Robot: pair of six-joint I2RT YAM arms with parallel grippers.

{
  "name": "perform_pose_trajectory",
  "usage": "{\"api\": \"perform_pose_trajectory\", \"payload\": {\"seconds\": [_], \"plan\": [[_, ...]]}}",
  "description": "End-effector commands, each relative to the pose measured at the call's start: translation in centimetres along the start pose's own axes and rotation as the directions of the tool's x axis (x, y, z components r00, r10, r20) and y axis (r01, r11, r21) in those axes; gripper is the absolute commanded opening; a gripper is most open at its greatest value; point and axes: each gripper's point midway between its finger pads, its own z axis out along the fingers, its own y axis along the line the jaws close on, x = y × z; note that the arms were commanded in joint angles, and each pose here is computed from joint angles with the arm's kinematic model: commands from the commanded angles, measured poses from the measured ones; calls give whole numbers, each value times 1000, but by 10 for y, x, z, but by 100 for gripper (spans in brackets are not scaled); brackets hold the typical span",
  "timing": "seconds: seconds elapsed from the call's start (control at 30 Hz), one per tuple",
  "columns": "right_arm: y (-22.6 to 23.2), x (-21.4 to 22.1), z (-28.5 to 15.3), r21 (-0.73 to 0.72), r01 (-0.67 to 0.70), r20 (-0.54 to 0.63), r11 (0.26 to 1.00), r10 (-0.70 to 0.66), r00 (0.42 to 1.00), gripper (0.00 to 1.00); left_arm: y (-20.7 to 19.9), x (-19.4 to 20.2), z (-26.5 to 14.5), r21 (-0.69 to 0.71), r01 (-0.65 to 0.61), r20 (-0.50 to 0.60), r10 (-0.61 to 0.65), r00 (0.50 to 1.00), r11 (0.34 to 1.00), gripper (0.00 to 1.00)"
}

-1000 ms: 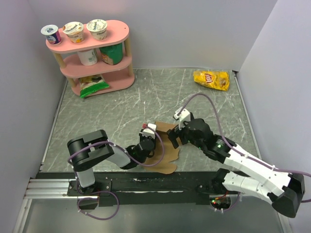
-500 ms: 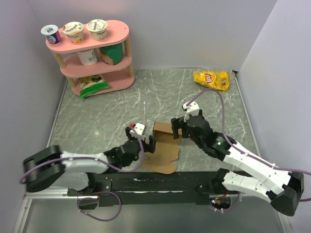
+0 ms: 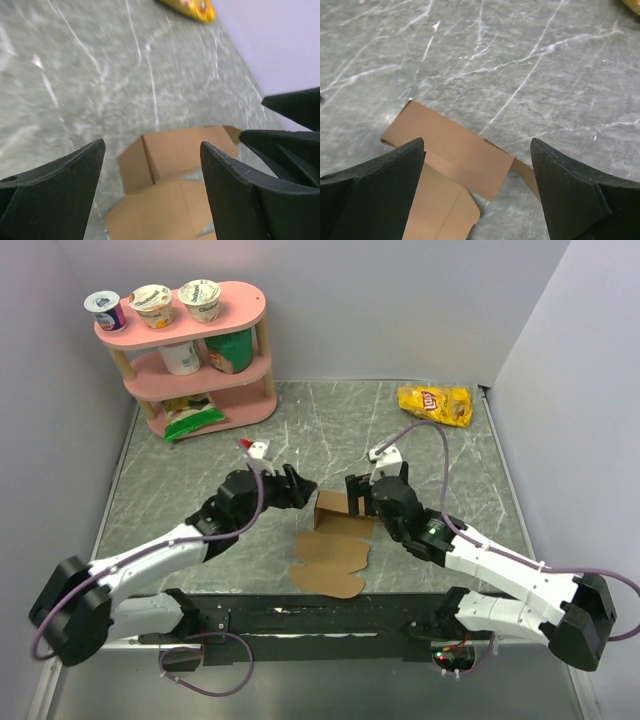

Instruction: Fold the paper box

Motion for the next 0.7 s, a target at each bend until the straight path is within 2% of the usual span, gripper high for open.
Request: {"api": "perform_pose_trajectory", "payload": {"seconds": [0.0,0.17,0.5,0.67], "plan": [[-5,-2,10,87,10,74,996,-16,997,92,-12,39,12,74,70,-190,-55,980,995,81],[2,4,15,89,27,60,996,-32,998,92,0,57,22,44,84,-229,-72,971,995,77],[9,18,28,100,74,18,992,-76,997,93,11,71,34,50,130,-232,-115,966,990,69],[9,27,31,107,87,-6,990,-87,996,92,17,78,38,45,143,-239,-129,962,989,60]]}}
